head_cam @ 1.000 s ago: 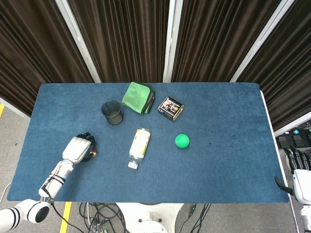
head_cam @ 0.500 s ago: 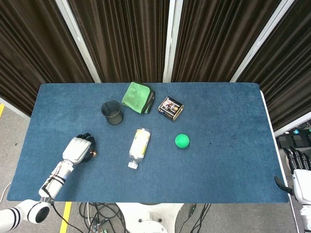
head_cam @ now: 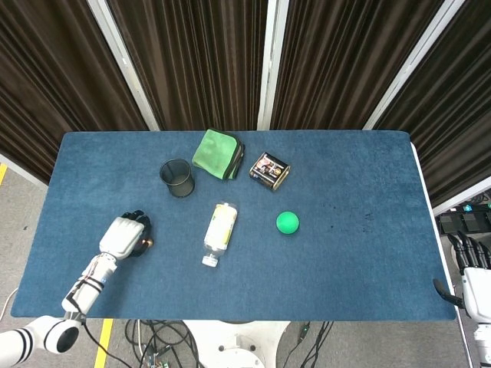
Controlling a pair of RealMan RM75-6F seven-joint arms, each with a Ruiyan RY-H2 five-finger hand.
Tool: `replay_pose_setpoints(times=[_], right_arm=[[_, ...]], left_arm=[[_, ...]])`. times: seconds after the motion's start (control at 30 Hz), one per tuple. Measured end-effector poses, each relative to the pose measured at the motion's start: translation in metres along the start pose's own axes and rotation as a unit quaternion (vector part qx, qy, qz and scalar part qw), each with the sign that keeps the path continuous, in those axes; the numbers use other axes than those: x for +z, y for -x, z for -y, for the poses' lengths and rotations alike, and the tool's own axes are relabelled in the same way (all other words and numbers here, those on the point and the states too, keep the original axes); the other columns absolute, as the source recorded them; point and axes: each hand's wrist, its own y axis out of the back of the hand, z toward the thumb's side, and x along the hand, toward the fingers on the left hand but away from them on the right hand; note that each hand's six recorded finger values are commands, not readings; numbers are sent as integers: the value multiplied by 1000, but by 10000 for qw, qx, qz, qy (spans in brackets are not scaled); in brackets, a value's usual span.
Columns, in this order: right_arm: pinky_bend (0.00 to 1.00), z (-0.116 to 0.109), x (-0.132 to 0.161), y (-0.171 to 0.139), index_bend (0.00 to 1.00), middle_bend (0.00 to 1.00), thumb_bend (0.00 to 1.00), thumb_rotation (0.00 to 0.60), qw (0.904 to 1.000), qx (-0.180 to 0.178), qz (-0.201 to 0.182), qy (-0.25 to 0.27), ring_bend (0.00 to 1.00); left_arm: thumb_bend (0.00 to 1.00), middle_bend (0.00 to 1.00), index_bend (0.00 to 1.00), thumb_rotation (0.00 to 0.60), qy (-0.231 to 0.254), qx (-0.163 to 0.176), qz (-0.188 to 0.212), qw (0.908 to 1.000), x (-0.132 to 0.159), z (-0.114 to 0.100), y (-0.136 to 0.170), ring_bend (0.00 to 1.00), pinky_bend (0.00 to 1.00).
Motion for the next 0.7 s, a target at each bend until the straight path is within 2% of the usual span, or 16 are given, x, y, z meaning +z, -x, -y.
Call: replay_pose_setpoints(times=[0.5, 0.7], right_arm=[[0, 0, -1, 0, 0, 0, 177, 600, 10000, 10, 14, 5, 0], [0, -1, -1, 1, 0, 0, 176, 600, 10000, -1, 17, 15, 0]], left_arm=[[393, 342, 609, 600, 147, 102, -49, 9998, -1, -15, 4, 173, 296], [405, 346, 612, 600, 183, 246, -72, 9995, -3, -33, 8, 173, 296]])
